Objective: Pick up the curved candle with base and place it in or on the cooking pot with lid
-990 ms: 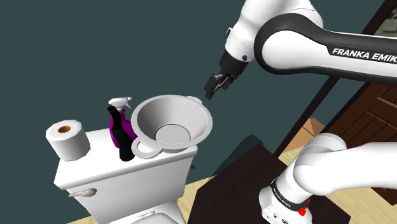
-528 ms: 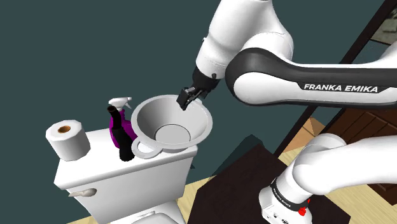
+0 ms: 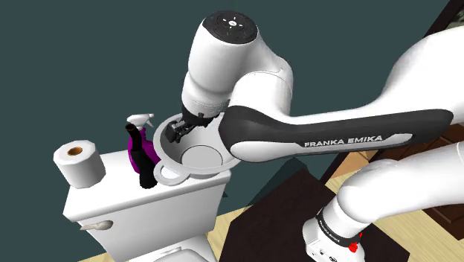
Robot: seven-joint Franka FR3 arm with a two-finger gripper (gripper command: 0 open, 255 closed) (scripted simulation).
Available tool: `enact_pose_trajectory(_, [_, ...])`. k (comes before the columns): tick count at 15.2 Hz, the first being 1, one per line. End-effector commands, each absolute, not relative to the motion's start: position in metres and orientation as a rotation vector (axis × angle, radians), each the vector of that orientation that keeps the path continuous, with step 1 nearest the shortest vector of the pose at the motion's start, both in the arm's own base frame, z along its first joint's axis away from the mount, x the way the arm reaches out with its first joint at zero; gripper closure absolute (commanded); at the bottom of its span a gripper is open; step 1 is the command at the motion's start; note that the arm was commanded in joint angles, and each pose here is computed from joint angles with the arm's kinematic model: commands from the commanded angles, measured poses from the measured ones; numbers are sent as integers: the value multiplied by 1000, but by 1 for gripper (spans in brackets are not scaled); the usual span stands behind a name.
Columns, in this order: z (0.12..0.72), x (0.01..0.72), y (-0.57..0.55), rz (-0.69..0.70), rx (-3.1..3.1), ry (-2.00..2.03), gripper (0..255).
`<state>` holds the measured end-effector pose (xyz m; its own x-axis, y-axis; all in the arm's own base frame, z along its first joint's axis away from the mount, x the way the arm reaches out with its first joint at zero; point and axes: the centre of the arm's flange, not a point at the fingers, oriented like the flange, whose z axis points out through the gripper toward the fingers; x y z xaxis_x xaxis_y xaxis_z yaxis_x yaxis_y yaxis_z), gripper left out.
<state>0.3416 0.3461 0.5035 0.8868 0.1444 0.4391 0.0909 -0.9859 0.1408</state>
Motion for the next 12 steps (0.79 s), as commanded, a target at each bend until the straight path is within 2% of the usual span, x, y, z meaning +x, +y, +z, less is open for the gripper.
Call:
enact_pose_trajectory(1, [492,345,371,734,2923,177,0])
enact_pose_trajectory(12, [441,378,488,892,2833,148,0])
